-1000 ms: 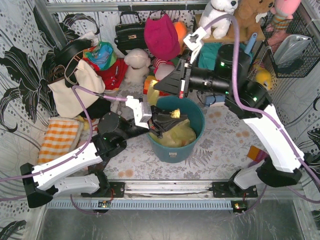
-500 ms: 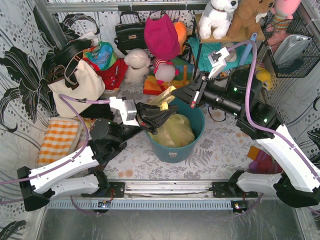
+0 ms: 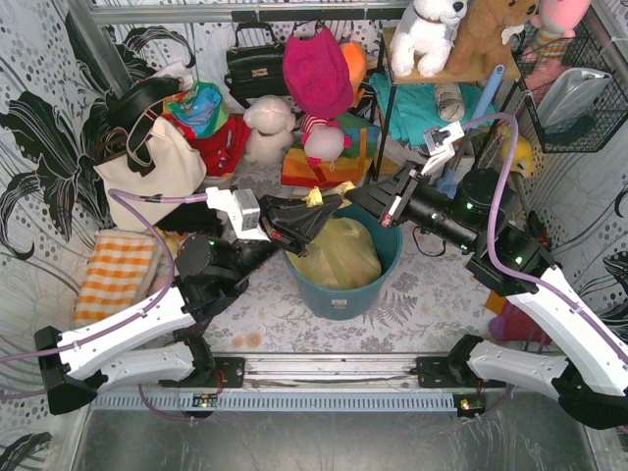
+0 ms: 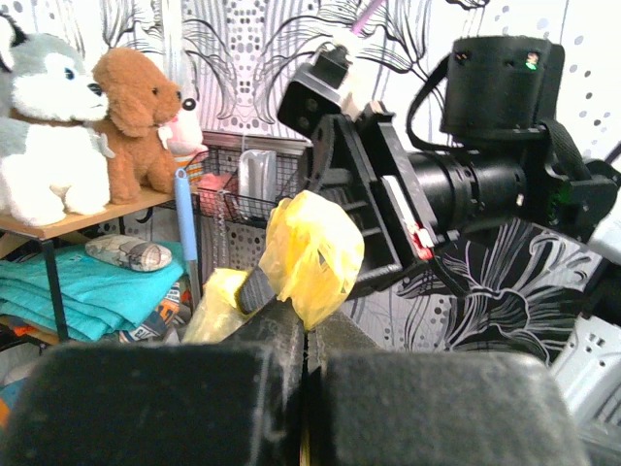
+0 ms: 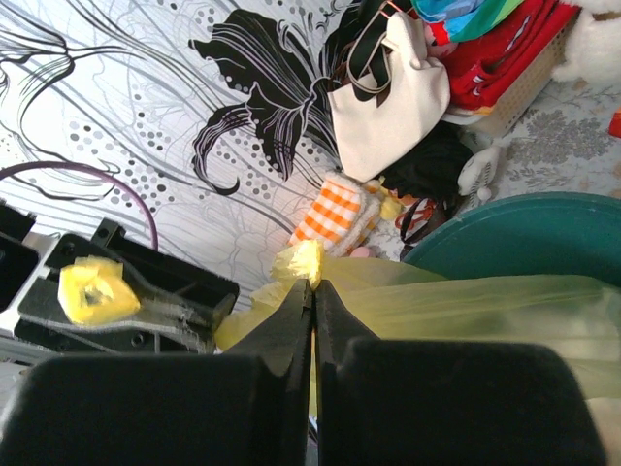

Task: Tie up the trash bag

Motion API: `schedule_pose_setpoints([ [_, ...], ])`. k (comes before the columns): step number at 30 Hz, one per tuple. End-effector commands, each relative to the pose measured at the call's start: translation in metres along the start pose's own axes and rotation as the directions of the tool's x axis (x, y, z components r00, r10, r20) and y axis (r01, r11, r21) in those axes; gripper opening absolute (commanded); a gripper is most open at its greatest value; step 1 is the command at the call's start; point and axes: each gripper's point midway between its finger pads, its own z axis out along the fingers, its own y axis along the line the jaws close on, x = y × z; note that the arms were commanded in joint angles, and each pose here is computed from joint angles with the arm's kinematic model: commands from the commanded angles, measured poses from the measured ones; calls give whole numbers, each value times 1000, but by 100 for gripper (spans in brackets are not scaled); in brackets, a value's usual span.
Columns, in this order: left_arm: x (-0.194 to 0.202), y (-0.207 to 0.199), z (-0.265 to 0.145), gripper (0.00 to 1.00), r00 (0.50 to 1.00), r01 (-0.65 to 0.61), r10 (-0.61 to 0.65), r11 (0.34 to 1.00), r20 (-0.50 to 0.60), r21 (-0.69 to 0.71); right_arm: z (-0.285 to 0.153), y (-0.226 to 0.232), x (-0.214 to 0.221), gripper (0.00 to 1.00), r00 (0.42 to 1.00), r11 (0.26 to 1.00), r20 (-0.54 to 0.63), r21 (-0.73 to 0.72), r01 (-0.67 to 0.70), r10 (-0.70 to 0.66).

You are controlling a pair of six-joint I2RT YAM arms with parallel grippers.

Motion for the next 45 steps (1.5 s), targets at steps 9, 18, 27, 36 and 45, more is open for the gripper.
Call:
schedule_pose_setpoints([
  [9,-11,23,3,0,998,7,0,992,58,-128,-10,31,19,0,998,972,-47,-234,36,-48],
  [18,-6,29,6,0,999,7,0,987,44,-163,-19,44,31,0,994,940,-75,-339,48,-78],
  [27,-3,30,10,0,999,16,-9,986,42,-164,-17,43,44,0,992,945,-104,-324,34,-71],
  [36,-2,31,9,0,999,16,-9,985,43,-170,-9,40,61,0,991,969,-122,-247,17,-48],
  [45,-2,32,8,0,999,16,-9,985,42,-173,5,32,74,0,995,992,-89,-115,43,-53],
])
